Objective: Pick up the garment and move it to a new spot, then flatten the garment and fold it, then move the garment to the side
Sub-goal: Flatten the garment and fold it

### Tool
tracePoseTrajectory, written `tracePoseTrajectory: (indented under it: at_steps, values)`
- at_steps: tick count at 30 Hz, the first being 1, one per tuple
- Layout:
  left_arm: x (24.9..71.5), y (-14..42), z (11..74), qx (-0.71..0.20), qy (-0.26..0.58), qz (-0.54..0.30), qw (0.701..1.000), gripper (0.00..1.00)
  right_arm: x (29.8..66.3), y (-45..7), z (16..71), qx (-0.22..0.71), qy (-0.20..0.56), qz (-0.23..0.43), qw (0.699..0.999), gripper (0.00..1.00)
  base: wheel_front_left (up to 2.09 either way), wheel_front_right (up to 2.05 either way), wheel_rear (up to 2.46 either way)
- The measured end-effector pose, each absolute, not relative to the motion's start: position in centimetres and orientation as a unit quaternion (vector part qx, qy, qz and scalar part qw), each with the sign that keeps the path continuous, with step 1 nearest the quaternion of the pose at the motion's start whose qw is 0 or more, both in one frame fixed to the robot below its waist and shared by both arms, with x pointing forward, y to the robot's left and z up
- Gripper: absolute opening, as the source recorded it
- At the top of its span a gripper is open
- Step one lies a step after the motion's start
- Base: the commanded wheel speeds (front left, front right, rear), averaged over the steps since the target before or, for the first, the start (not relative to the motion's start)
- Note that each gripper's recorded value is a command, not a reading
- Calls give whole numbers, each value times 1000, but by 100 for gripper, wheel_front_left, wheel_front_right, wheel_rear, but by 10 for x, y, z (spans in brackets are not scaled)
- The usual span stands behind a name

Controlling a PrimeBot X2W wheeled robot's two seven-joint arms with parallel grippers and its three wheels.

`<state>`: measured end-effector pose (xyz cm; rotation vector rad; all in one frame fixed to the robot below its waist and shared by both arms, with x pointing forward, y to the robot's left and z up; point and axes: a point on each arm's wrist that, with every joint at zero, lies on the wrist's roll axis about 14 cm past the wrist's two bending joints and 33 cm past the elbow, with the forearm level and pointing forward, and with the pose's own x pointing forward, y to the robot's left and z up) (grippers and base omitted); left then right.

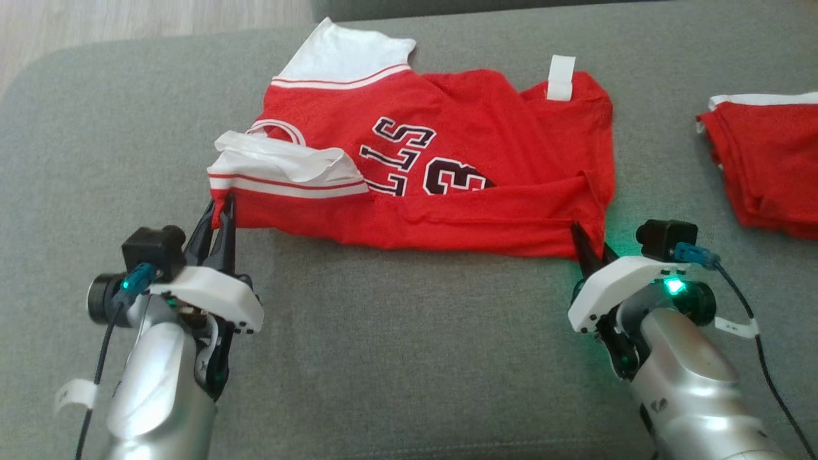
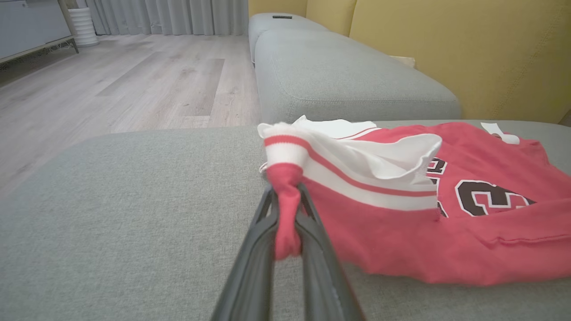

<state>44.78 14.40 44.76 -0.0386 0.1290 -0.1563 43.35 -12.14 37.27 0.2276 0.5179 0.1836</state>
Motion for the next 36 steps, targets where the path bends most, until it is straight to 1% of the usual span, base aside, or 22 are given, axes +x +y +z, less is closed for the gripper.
tracePoseTrajectory:
  at_steps: [4, 11, 19, 26, 30, 31, 32, 33, 34, 35, 36]
  values:
    - [444, 145, 452, -20, 60, -76, 995, 0, 433, -130, 383, 94, 238, 88, 963, 0, 0, 0, 0]
    - [420, 145, 450, -22, 66, -75, 995, 0, 433, -159, 411, 53, 208, 81, 973, 0, 0, 0, 0]
    - [395, 134, 451, -30, 65, -91, 993, 0, 401, -179, 400, 22, 260, 82, 962, 0, 0, 0, 0]
    - [360, 122, 427, -41, 101, -112, 988, 0, 371, -195, 392, 39, 302, 71, 950, 0, 0, 0, 0]
    - [351, 117, 421, -47, 111, -118, 986, 0, 351, -202, 384, 59, 328, 56, 941, 0, 0, 0, 0]
    - [350, 116, 420, -47, 114, -119, 985, 0, 347, -204, 382, 60, 330, 52, 940, 73, 0, 0, 0]
    - [350, 115, 419, -47, 115, -121, 985, 7, 344, -206, 383, 65, 328, 45, 941, 100, 0, 0, 0]
    - [351, 115, 419, -46, 116, -121, 985, 32, 344, -208, 384, 68, 323, 39, 943, 100, 0, 0, 0]
    - [351, 115, 418, -45, 116, -119, 985, 82, 344, -211, 387, 70, 316, 31, 946, 100, 0, 0, 0]
    - [352, 115, 417, -45, 118, -118, 985, 100, 345, -212, 392, 75, 304, 24, 949, 100, 0, 0, 0]
    - [352, 115, 417, -47, 119, -116, 985, 100, 349, -212, 399, 78, 289, 20, 954, 100, 0, 0, 0]
